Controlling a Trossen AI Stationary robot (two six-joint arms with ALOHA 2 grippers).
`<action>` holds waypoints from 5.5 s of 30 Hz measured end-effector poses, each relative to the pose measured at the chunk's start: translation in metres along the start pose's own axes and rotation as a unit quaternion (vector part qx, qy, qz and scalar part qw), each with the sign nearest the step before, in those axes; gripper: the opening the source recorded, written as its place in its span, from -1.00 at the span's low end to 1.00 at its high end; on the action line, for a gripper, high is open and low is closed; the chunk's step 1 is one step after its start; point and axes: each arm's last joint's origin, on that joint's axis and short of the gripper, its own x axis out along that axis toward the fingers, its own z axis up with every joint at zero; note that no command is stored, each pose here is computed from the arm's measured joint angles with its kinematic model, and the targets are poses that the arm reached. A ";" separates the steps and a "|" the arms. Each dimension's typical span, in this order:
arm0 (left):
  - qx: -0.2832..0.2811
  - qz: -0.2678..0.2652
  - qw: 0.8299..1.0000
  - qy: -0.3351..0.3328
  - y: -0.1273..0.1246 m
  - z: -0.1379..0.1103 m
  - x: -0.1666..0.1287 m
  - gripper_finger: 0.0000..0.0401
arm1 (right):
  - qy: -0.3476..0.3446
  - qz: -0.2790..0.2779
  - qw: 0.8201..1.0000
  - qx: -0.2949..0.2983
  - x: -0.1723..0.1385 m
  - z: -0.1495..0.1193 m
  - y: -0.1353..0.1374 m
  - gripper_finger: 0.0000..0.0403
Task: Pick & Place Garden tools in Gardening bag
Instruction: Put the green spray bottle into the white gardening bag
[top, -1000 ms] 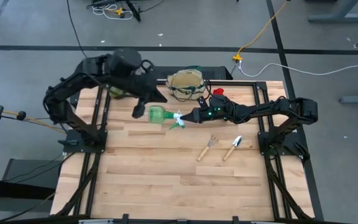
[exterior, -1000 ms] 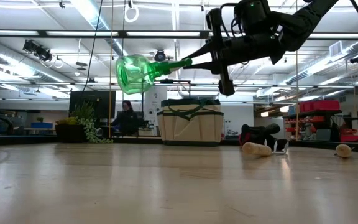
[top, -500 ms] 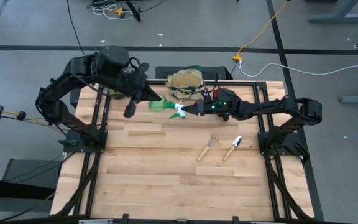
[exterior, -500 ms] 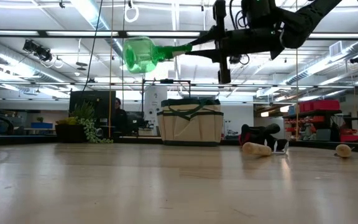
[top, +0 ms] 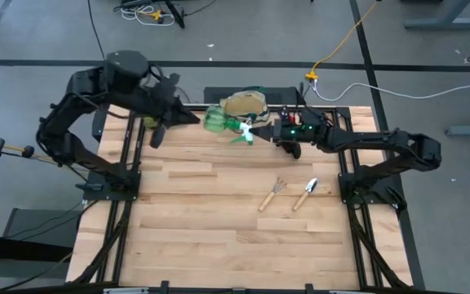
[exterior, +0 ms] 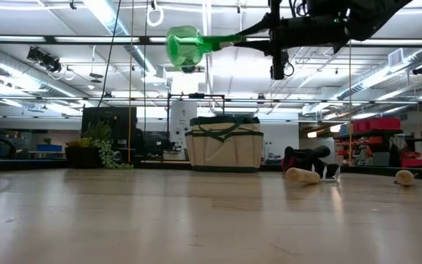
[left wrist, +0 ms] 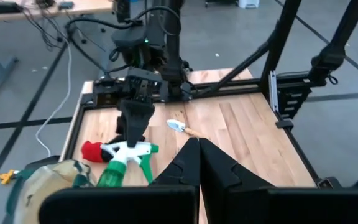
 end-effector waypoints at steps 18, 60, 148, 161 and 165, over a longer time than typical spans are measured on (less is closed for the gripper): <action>-0.013 0.052 0.997 -0.058 -0.013 -0.039 -0.045 -1.00 | -0.043 -0.020 0.997 -0.067 -0.023 0.028 0.040 -0.75; -0.040 0.059 0.991 -0.114 -0.031 -0.090 -0.063 -0.99 | -0.062 -0.042 0.980 -0.182 -0.033 0.060 0.077 -0.75; -0.036 0.032 0.992 -0.120 -0.032 -0.089 -0.063 -0.99 | -0.081 -0.043 0.846 -0.525 -0.033 0.061 0.087 -0.79; -0.036 0.032 0.992 -0.120 -0.032 -0.089 -0.063 -0.99 | -0.074 -0.069 0.834 -0.542 -0.033 0.060 0.083 -0.79; -0.036 0.033 0.992 -0.120 -0.032 -0.089 -0.063 -0.99 | -0.054 -0.082 0.845 -0.526 -0.032 0.058 0.079 -0.79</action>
